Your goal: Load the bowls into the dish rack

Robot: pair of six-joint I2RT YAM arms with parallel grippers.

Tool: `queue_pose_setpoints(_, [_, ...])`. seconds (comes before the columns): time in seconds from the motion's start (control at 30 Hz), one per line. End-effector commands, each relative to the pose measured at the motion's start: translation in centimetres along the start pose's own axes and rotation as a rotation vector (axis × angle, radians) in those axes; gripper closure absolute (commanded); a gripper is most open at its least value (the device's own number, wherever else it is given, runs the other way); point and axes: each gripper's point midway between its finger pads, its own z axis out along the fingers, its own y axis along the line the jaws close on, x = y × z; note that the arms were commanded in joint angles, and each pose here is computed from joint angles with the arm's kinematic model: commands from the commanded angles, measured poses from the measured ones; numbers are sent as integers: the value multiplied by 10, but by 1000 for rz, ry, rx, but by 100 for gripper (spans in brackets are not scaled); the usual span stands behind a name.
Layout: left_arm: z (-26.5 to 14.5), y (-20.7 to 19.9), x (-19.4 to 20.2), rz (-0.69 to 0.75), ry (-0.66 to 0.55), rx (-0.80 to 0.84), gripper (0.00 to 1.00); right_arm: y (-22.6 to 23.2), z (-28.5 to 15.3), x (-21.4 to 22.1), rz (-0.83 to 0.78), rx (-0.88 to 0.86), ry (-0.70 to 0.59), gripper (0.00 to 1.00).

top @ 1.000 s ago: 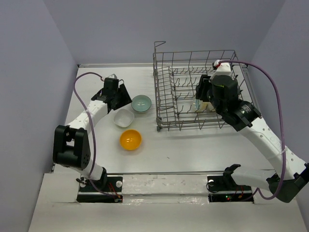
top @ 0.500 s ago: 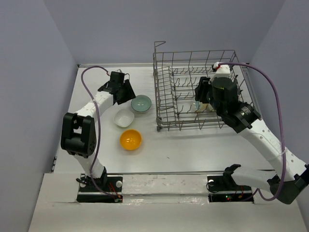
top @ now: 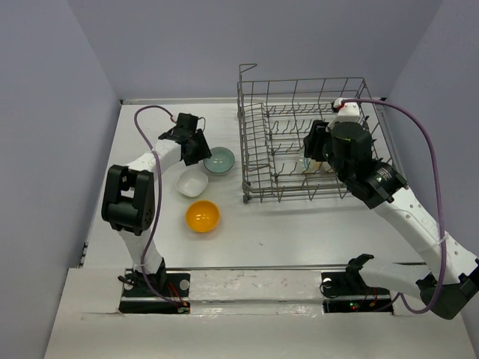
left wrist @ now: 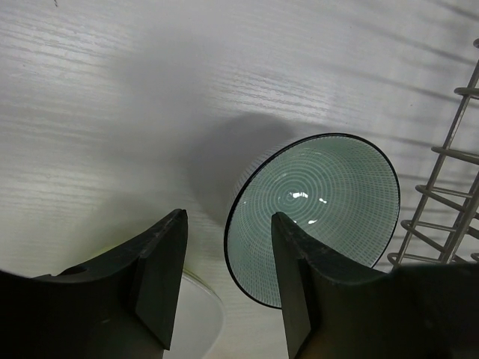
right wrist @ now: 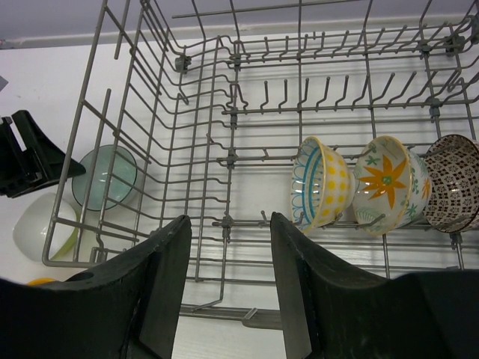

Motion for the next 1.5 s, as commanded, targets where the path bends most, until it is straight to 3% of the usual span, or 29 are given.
queue_pose_setpoints(0.0, [-4, -7, -8, 23, -21, 8, 44, 4, -5, -14, 30, -19, -60, 48])
queue_pose_setpoints(0.67, [4, -11, 5, 44, 9, 5, 54, 4, -1, -8, 22, -18, -43, 47])
queue_pose_setpoints(1.0, [8, -11, 10, 51, 23, 0, 67, 5, -1, -7, 23, -21, -42, 47])
queue_pose_setpoints(1.13, [8, -12, 11, 50, 23, 1, 79, 5, 0, -6, 21, -21, -37, 47])
queue_pose_setpoints(1.17, [7, -12, 9, 50, 19, 3, 89, 6, 0, -6, 22, -23, -38, 47])
queue_pose_setpoints(1.23, [3, -10, 2, 50, -11, -17, 100, 7, 1, -5, 21, -26, -34, 47])
queue_pose_setpoints(1.47, [-30, -21, -27, 44, -100, 5, 100, 10, 3, -6, 24, -35, -30, 45])
